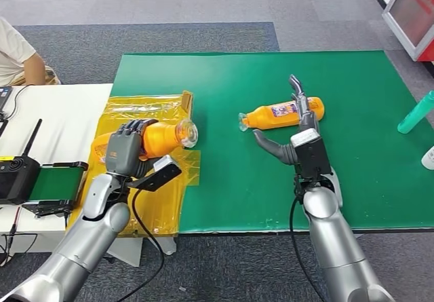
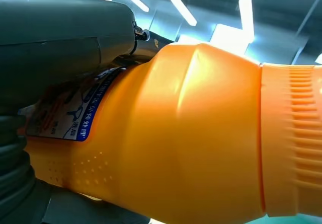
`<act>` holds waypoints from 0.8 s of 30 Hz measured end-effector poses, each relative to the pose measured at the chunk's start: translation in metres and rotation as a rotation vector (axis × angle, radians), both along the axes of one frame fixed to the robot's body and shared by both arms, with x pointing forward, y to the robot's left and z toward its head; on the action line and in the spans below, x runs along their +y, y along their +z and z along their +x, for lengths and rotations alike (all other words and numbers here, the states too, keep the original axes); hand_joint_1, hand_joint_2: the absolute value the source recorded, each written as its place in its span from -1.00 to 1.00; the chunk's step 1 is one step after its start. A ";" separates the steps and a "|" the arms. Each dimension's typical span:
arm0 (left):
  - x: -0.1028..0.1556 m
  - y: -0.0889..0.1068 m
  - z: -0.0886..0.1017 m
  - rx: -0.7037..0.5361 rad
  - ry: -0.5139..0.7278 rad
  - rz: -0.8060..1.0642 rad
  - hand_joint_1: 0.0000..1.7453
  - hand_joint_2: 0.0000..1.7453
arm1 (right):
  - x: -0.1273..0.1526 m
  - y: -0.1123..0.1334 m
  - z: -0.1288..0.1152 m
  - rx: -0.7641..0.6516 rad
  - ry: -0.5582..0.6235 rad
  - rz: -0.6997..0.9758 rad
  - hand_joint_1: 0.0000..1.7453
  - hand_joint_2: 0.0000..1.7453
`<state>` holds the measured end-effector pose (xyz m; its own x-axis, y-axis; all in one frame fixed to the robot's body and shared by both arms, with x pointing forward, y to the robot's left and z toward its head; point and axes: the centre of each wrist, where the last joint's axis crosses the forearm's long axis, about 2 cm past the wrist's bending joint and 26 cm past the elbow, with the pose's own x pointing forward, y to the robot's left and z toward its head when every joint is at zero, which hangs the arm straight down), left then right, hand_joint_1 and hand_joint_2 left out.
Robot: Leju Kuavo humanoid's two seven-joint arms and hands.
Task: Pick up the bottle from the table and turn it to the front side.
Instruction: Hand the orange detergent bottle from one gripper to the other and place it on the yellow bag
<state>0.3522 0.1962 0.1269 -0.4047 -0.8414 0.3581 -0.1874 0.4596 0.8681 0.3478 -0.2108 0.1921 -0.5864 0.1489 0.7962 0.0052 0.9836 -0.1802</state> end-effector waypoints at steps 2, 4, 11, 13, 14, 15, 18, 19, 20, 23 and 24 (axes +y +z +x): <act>0.007 -0.012 0.004 0.042 0.016 0.059 1.00 1.00 | -0.002 0.006 -0.004 -0.026 0.029 0.011 -1.00 1.00; 0.014 -0.023 0.007 0.077 0.027 0.131 1.00 1.00 | -0.003 0.011 -0.008 -0.055 0.042 0.010 -1.00 1.00; 0.028 -0.050 0.008 0.204 0.022 0.305 1.00 1.00 | -0.006 0.026 -0.017 -0.160 0.031 -0.017 -1.00 1.00; 0.030 -0.056 0.007 0.226 0.012 0.345 1.00 1.00 | -0.007 0.029 -0.019 -0.178 0.027 -0.028 -1.00 1.00; 0.031 -0.058 0.006 0.235 0.007 0.366 1.00 1.00 | -0.007 0.030 -0.019 -0.185 0.025 -0.033 -1.00 1.00; 0.031 -0.060 0.005 0.240 0.003 0.389 1.00 1.00 | -0.008 0.031 -0.020 -0.191 0.024 -0.038 -1.00 1.00; 0.031 -0.063 0.005 0.236 0.000 0.470 1.00 1.00 | -0.009 0.033 -0.020 -0.202 0.021 -0.051 -1.00 1.00; 0.030 -0.063 0.005 0.231 0.001 0.496 1.00 1.00 | -0.009 0.033 -0.020 -0.203 0.021 -0.056 -1.00 1.00; 0.030 -0.063 0.005 0.227 0.002 0.516 1.00 1.00 | -0.009 0.033 -0.020 -0.203 0.020 -0.061 -1.00 1.00; 0.030 -0.064 0.007 0.211 0.004 0.550 1.00 1.00 | -0.010 0.033 -0.020 -0.204 0.019 -0.075 -1.00 1.00; 0.030 -0.064 0.007 0.207 0.004 0.557 1.00 1.00 | -0.010 0.032 -0.020 -0.204 0.019 -0.080 -1.00 1.00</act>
